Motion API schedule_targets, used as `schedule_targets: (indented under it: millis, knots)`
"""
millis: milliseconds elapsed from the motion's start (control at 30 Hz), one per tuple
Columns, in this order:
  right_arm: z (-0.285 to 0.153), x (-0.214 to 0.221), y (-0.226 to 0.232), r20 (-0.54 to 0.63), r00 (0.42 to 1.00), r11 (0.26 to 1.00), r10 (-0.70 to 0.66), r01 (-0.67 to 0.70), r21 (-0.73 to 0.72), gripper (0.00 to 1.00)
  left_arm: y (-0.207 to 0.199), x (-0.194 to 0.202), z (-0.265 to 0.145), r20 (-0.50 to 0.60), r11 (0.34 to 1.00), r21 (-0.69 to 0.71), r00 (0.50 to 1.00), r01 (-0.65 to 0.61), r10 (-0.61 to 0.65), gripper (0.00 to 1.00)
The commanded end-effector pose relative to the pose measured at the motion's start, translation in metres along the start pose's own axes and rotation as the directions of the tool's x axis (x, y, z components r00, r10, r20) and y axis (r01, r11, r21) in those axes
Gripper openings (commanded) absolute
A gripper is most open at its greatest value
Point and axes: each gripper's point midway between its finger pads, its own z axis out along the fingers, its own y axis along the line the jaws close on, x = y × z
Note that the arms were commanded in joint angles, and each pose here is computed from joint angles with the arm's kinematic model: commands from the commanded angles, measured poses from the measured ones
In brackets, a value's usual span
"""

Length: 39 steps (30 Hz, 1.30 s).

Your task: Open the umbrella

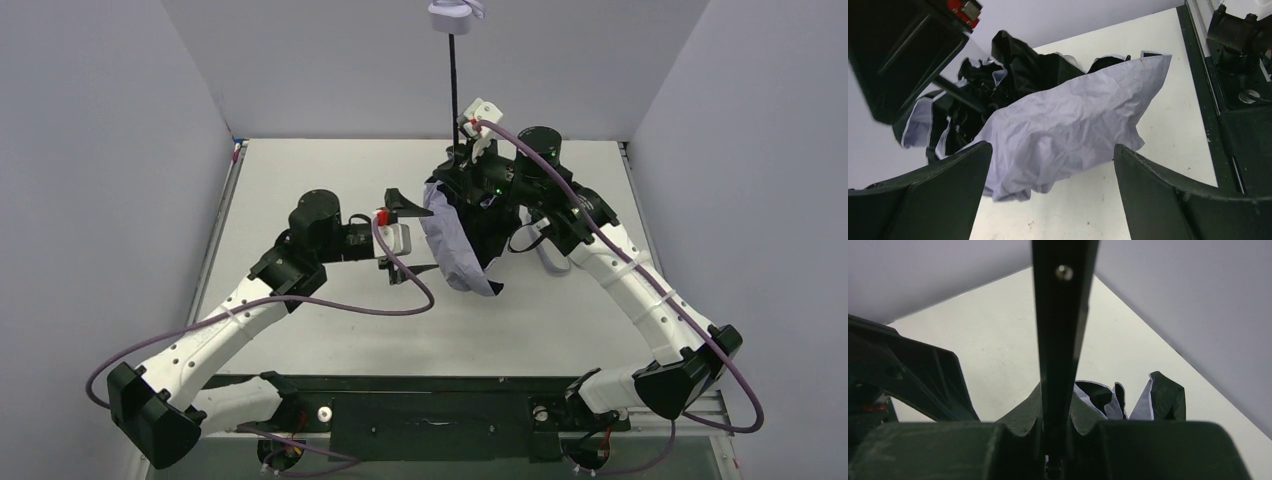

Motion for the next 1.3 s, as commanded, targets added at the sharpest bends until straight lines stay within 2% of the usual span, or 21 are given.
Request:
schedule_targets:
  millis: [0, 100, 167, 200, 267, 333, 400, 600, 733, 800, 833, 867, 900, 967, 1133, 1267]
  knots:
    - [-0.010, -0.038, 0.024, 0.140, 0.990, 0.995, -0.006, 0.020, -0.100, 0.00, 0.012, -0.013, 0.017, 0.016, 0.989, -0.019, 0.989, -0.145, 0.145, 0.87]
    - [-0.012, -0.039, 0.033, 0.148, 0.989, 0.990, -0.001, 0.022, -0.142, 0.00, 0.014, 0.004, 0.023, -0.034, 0.991, -0.014, 0.991, -0.134, 0.133, 0.70]
    - [-0.017, -0.040, 0.036, 0.154, 0.988, 0.986, -0.013, 0.038, -0.161, 0.00, 0.018, 0.013, 0.018, -0.074, 0.990, -0.043, 0.989, -0.131, 0.128, 0.46]
    - [-0.019, -0.037, 0.037, 0.150, 0.989, 0.983, -0.016, 0.043, -0.177, 0.00, 0.017, 0.020, 0.015, -0.092, 0.990, -0.055, 0.988, -0.130, 0.124, 0.27]
    - [-0.023, -0.031, 0.037, 0.134, 0.990, 0.979, -0.034, 0.060, -0.195, 0.00, 0.021, 0.015, -0.002, -0.085, 0.982, -0.119, 0.987, -0.148, 0.139, 0.04]
    - [-0.026, -0.023, 0.034, 0.110, 0.993, 0.975, -0.047, 0.069, -0.209, 0.00, 0.024, 0.010, -0.019, -0.062, 0.969, -0.178, 0.985, -0.170, 0.162, 0.00]
    - [-0.027, -0.015, 0.027, 0.087, 0.994, 0.975, -0.059, 0.076, -0.207, 0.00, 0.018, 0.013, -0.035, -0.070, 0.963, -0.200, 0.983, -0.183, 0.172, 0.00]
    - [-0.032, -0.028, -0.001, 0.114, 0.991, 0.980, -0.076, 0.095, -0.174, 0.00, -0.027, 0.073, -0.077, -0.245, 0.983, -0.125, 0.965, -0.131, 0.098, 0.00]
    - [-0.030, -0.039, 0.008, 0.160, 0.986, 0.969, -0.050, 0.086, -0.230, 0.00, -0.028, 0.079, -0.083, -0.256, 0.984, -0.158, 0.966, -0.084, 0.041, 0.01]
    - [-0.030, -0.039, 0.015, 0.168, 0.985, 0.964, -0.038, 0.080, -0.253, 0.00, -0.016, 0.067, -0.081, -0.221, 0.977, -0.214, 0.975, -0.014, -0.035, 0.12]
    - [-0.028, -0.037, 0.019, 0.168, 0.985, 0.960, -0.040, 0.084, -0.267, 0.00, -0.009, 0.053, -0.080, -0.181, 0.967, -0.248, 0.979, 0.050, -0.097, 0.23]
    - [-0.029, -0.037, 0.020, 0.170, 0.984, 0.958, -0.048, 0.094, -0.272, 0.00, -0.001, 0.049, -0.079, -0.158, 0.958, -0.270, 0.978, 0.091, -0.137, 0.28]
    - [-0.028, -0.035, 0.023, 0.168, 0.985, 0.955, -0.049, 0.096, -0.280, 0.00, 0.006, 0.034, -0.079, -0.107, 0.943, -0.292, 0.974, 0.161, -0.199, 0.40]
    - [-0.028, -0.034, 0.026, 0.168, 0.984, 0.953, -0.061, 0.107, -0.284, 0.00, 0.021, 0.012, -0.077, -0.019, 0.911, -0.322, 0.960, 0.258, -0.279, 0.52]
    - [-0.026, -0.032, 0.031, 0.169, 0.979, 0.945, -0.114, 0.160, -0.285, 0.00, 0.064, -0.031, -0.071, 0.199, 0.808, -0.380, 0.893, 0.450, -0.404, 0.67]
    - [-0.024, -0.026, 0.042, 0.153, 0.973, 0.932, -0.173, 0.212, -0.293, 0.00, 0.089, -0.034, -0.059, 0.262, 0.745, -0.384, 0.838, 0.545, -0.478, 0.75]
